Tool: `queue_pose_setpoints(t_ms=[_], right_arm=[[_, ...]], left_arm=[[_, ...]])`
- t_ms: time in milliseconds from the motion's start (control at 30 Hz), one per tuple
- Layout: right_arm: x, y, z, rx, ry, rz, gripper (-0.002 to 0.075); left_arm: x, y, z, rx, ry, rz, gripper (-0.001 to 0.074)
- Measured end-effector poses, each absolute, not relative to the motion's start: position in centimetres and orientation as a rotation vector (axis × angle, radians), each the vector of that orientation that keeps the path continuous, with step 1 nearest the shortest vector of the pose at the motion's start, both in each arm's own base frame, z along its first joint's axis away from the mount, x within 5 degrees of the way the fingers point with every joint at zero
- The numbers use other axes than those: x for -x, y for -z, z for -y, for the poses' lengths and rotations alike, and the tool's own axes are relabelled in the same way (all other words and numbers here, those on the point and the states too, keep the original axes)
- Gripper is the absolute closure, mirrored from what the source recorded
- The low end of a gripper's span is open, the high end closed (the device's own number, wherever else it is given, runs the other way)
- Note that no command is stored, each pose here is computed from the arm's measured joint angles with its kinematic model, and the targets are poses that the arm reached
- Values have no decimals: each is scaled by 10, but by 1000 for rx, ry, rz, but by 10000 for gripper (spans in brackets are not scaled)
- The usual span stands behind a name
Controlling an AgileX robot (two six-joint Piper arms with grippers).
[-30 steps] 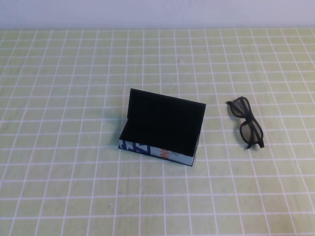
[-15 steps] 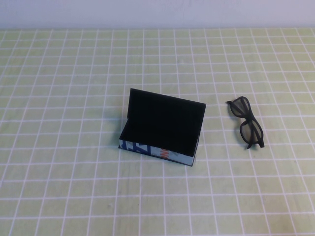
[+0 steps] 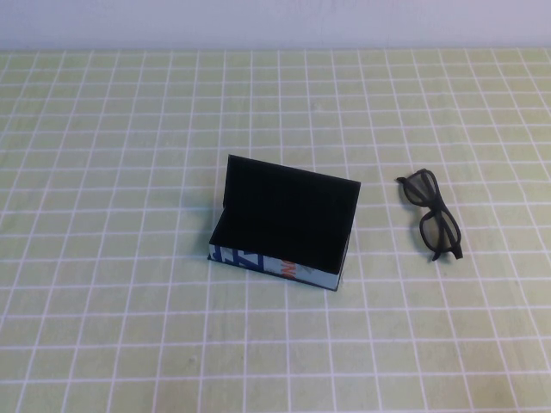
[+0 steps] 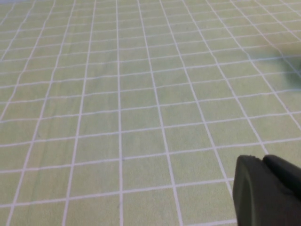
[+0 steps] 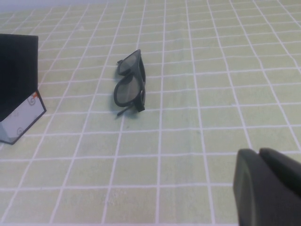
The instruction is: Take glasses out of glasses case
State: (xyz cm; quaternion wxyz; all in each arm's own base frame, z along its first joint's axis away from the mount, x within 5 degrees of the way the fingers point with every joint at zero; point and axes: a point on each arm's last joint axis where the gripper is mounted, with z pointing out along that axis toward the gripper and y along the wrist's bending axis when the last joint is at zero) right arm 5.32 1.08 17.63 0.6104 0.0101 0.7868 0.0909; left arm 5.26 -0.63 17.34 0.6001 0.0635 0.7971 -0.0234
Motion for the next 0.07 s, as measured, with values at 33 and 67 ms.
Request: queue_pose_setpoints(t_ms=[33, 67], right_arm=[[-53, -176, -11, -24, -211, -1816, 743], [-53, -176, -11, -24, -211, -1816, 743]], left_arm=[[-53, -173, 6, -147, 54, -1848, 739], [-53, -173, 6, -146, 54, -1848, 739]])
